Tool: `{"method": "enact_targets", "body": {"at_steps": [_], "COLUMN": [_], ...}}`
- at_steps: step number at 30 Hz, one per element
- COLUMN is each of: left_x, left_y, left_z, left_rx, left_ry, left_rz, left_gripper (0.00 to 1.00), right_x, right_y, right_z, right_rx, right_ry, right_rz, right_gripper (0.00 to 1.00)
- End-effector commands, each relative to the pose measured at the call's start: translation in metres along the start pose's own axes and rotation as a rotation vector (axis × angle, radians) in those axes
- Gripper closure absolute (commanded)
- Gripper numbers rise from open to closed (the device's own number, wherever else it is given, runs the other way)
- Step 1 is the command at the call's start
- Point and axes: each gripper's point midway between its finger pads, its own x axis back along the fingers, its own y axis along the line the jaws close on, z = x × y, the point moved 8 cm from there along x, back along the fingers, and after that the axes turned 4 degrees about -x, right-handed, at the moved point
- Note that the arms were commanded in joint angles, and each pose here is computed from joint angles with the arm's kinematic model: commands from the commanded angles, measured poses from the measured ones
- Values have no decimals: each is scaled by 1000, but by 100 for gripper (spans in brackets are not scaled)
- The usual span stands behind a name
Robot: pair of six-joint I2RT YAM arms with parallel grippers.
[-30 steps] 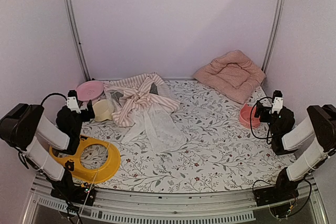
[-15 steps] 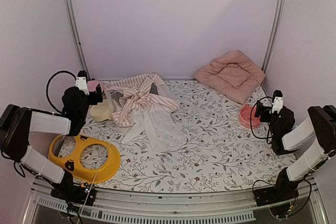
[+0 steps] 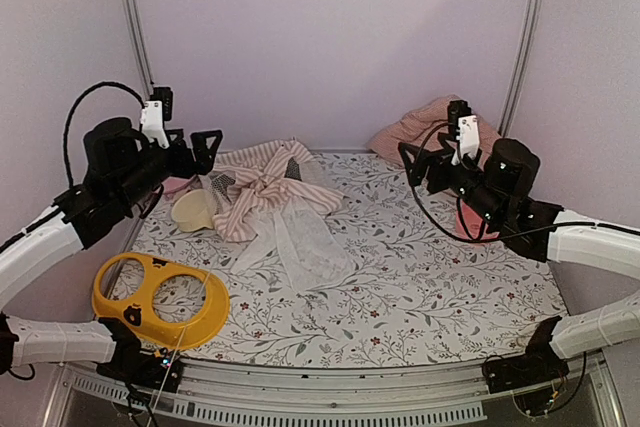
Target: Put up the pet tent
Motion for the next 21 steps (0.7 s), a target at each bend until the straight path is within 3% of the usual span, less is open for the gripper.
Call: {"method": "enact_targets", "body": {"at_steps": [1, 4, 7, 9, 15, 21], "left_x": [21, 27, 21, 15, -16, -71], "left_y": [3, -3, -7, -15, -50, -92], "left_z": [27, 22, 31, 40, 81, 127], "left_rx": [101, 82, 107, 111, 198, 157], "left_ry": [140, 150, 221, 275, 374, 443], "left_rz": [44, 111, 125, 195, 179, 147], "left_gripper": [0, 1, 1, 2, 4, 17], "right_x": [14, 17, 25, 22, -9, -30], "right_y": [36, 38, 15, 3, -30, -47], "right_z": [11, 6, 8, 6, 23, 51], "right_rx": [-6, -42, -102, -200, -219, -157], "right_ry": [226, 247, 212, 206, 346, 510], "right_rz": [-51, -71, 94, 54, 3, -52], "right_gripper": [1, 1, 1, 1, 1, 0]}}
